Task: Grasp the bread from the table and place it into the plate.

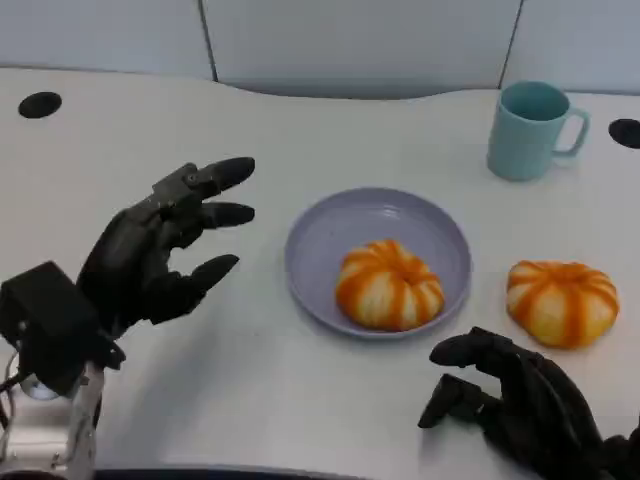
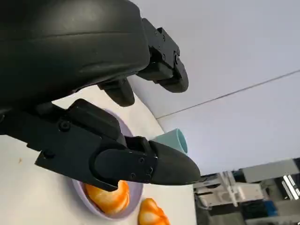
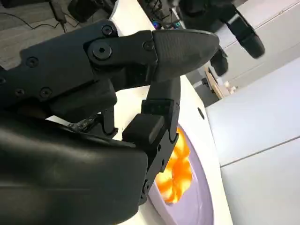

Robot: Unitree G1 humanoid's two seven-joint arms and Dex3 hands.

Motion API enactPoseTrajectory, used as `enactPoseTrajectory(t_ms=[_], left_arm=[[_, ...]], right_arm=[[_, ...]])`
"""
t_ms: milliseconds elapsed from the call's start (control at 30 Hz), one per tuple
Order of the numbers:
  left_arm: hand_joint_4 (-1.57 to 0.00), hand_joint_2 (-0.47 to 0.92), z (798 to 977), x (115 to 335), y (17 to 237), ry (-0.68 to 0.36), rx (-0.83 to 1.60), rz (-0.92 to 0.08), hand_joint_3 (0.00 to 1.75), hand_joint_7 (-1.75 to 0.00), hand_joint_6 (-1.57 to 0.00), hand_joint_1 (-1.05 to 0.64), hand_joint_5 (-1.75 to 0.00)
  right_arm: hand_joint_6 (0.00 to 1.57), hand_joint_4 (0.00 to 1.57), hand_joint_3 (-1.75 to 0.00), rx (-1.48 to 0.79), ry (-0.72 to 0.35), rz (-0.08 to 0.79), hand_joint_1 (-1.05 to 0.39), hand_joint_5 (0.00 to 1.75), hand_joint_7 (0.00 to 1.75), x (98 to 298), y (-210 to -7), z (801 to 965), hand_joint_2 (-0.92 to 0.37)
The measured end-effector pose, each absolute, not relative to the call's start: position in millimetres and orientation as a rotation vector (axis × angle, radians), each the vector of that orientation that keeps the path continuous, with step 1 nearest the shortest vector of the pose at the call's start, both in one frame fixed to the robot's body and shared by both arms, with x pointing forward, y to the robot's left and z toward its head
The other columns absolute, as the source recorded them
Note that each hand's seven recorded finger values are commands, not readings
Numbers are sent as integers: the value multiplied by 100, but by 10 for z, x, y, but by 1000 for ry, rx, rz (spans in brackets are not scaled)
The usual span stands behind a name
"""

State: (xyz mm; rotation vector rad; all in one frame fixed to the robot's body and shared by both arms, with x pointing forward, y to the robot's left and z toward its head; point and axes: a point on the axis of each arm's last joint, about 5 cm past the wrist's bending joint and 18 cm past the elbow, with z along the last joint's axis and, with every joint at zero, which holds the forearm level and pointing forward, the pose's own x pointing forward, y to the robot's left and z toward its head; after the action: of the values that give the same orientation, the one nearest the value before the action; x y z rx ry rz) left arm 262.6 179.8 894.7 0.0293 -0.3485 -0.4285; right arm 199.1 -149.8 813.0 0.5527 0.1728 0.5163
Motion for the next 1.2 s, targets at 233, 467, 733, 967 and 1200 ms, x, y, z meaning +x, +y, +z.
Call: enactPoseTrajectory(t_ms=[233, 467, 733, 967, 1200], left_arm=[[-21, 92, 8982, 2618, 1805, -360, 9, -427, 36, -26, -40, -88, -88], [-21, 92, 8982, 2619, 1803, -357, 6, -428, 35, -25, -40, -88, -88], [-21, 92, 8989, 2620, 1803, -360, 7, -428, 35, -24, -41, -88, -87], [-27, 92, 8724, 2293, 1834, -306, -246, -356, 25, -92, -35, -75, -153], [-26, 92, 8108, 1552, 1896, -4, -599, -204, 24, -114, -28, -72, -163]], right_arm=[[83, 77, -35, 551, 171, 515, -52, 127, 79, 1991, -1494, 8127, -92], [84, 77, -35, 551, 171, 515, -52, 126, 78, 1993, -1492, 8128, -92], [84, 77, -35, 551, 171, 514, -52, 126, 77, 1993, -1492, 8128, -92], [81, 74, -41, 553, 167, 522, -49, 132, 80, 1999, -1486, 8137, -92], [79, 73, -41, 549, 198, 528, -50, 135, 84, 1986, -1504, 8153, -92]])
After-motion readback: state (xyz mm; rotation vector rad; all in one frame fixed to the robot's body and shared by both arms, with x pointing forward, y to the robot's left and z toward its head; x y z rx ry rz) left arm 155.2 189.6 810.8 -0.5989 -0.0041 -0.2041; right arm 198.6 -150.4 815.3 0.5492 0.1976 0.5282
